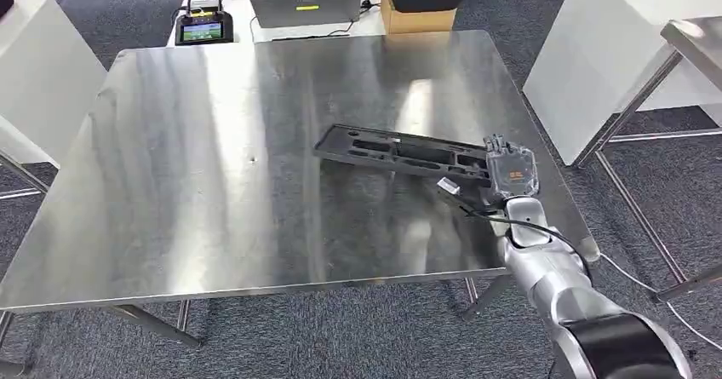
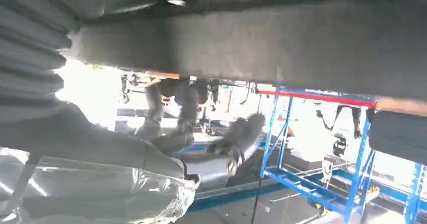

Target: Take the parts from the cabinet and place them on the table.

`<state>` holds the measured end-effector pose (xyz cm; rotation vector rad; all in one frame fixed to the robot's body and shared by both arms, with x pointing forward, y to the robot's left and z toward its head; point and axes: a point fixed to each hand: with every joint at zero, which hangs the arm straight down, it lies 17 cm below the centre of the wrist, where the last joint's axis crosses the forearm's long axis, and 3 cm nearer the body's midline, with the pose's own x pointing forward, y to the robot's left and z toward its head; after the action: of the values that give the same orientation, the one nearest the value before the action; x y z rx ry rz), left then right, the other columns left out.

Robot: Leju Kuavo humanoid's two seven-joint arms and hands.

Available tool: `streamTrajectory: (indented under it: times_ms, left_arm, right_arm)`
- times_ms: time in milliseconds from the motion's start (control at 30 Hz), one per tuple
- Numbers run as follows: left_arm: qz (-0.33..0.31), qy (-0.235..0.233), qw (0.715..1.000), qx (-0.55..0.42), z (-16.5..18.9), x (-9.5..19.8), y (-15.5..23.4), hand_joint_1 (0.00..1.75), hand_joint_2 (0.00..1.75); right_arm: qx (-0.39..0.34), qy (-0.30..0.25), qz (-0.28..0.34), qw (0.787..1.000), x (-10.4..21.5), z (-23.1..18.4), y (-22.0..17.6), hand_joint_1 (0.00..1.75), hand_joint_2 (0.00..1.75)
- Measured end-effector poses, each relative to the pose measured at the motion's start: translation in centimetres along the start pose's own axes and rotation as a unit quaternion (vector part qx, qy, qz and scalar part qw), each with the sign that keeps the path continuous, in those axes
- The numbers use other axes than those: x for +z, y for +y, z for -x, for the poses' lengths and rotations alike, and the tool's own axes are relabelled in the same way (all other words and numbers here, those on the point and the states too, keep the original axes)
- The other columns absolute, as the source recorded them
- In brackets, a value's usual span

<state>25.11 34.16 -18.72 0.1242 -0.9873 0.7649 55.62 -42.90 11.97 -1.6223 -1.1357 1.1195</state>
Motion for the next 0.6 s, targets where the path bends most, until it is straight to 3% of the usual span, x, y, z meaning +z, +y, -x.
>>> streamTrajectory:
  times_ms: [133,400,600]
  left_arm:
    - [0.009,0.027,0.999,0.020,0.8,0.2,-0.3,0.00,0.00]
    - [0.007,0.031,0.999,0.024,1.1,0.2,0.0,0.00,0.00]
    - [0.000,0.034,0.999,0.025,1.3,0.4,0.6,0.00,0.00]
  right_arm:
    - [-0.003,-0.006,0.002,1.000,-0.1,-0.8,-0.1,0.00,0.00]
    - [-0.014,-0.026,0.004,1.000,-0.2,-2.9,-0.5,0.00,0.00]
    - [-0.097,-0.065,0.047,0.992,-1.4,-7.2,-4.3,0.00,0.00]
